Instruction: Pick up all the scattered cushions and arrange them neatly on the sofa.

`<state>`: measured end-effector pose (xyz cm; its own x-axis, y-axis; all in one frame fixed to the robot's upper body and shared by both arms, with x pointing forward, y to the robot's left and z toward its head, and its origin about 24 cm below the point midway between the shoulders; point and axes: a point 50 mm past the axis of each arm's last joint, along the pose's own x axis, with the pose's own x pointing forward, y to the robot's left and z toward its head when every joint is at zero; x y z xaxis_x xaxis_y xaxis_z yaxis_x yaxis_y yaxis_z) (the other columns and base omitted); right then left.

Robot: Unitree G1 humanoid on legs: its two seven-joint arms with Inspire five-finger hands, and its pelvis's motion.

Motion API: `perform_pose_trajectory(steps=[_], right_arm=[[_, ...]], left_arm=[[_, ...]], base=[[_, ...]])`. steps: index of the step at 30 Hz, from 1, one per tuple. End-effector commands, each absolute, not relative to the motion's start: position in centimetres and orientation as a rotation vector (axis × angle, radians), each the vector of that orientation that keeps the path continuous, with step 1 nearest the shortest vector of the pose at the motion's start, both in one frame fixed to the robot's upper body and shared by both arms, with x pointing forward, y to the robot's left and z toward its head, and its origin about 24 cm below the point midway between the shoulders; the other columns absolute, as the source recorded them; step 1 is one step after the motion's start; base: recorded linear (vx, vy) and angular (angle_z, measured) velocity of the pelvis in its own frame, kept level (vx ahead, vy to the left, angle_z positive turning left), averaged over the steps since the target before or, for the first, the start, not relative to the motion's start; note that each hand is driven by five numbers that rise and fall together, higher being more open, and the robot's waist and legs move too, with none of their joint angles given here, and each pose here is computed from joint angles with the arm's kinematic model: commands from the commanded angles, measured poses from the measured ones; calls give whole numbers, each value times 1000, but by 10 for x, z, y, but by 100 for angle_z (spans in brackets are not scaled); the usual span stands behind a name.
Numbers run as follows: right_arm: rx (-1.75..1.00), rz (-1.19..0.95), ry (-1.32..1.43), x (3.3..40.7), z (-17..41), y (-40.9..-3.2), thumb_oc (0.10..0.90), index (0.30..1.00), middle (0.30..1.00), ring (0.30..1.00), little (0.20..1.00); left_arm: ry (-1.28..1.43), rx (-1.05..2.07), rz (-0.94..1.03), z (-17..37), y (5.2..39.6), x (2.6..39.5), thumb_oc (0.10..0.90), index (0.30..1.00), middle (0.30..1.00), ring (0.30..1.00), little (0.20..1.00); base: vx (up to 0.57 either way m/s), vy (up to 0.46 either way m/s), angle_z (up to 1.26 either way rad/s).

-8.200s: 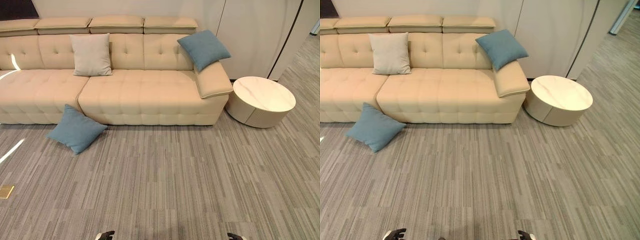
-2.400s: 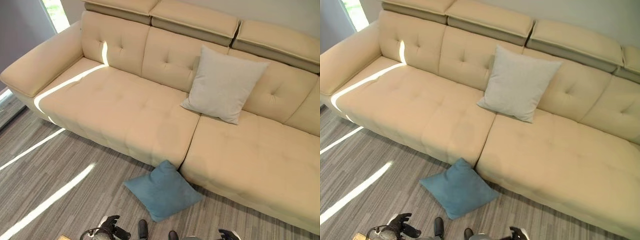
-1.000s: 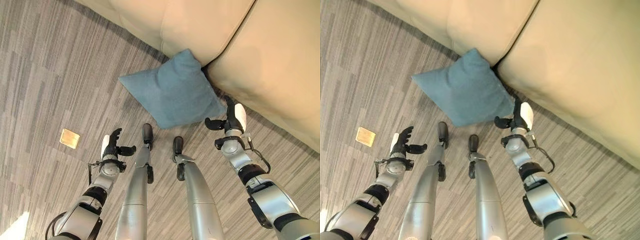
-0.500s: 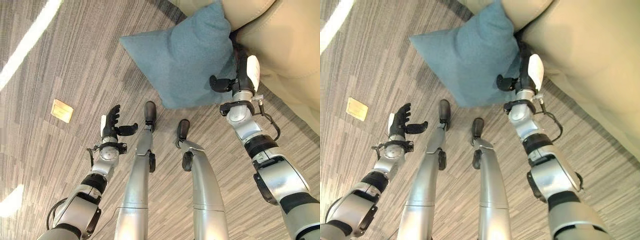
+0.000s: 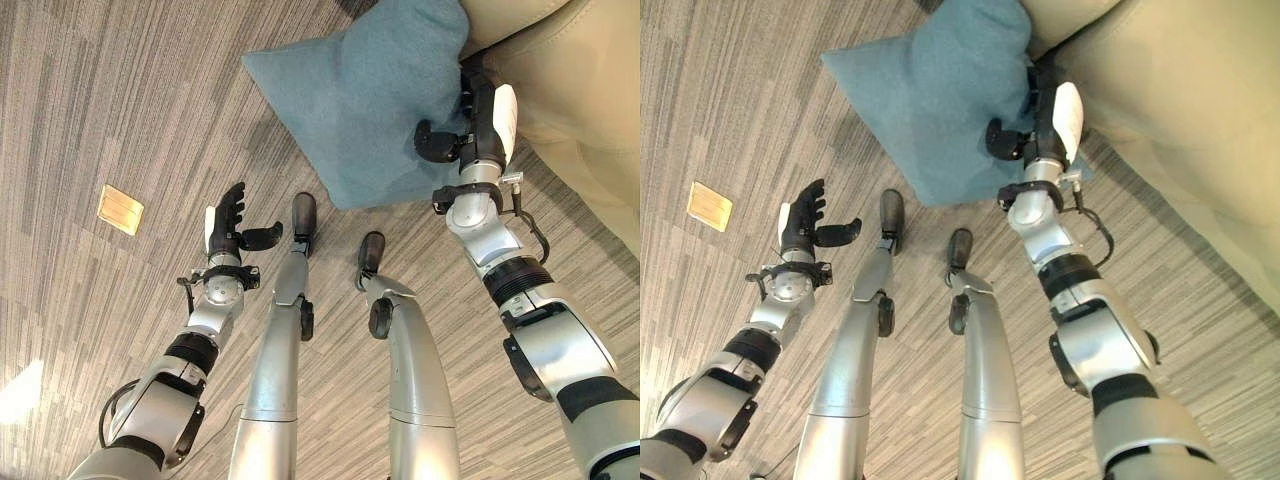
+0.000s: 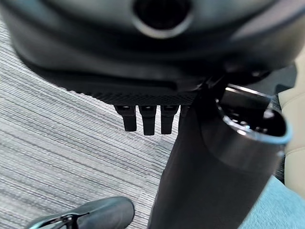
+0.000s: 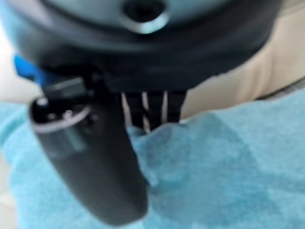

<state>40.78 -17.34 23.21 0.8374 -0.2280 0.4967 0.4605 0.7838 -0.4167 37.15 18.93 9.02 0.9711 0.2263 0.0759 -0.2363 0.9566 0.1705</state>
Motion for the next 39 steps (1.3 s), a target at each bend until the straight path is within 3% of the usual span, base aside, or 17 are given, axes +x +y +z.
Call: perform_pose_trajectory(steps=[1,12,24,39], right_arm=[[-476,-233,-592,397,239,-133,400,300,300,300,300],[-267,-276,-750,373,261,-149,400,300,300,300,300],[-25,-172,-979,322,273,-145,400,300,300,300,300],[-163,-100,-974,287,240,-161,400,300,300,300,300]], left_arm=[[14,167,291,61,198,357,800,900,900,900,900],[10,35,363,69,203,362,800,900,900,900,900],[-2,-84,298,65,180,357,800,900,900,900,900],[73,-107,134,24,166,321,800,900,900,900,900]], base=[[0,0,0],[0,0,0],[0,17,-1],[-10,-2,-4]])
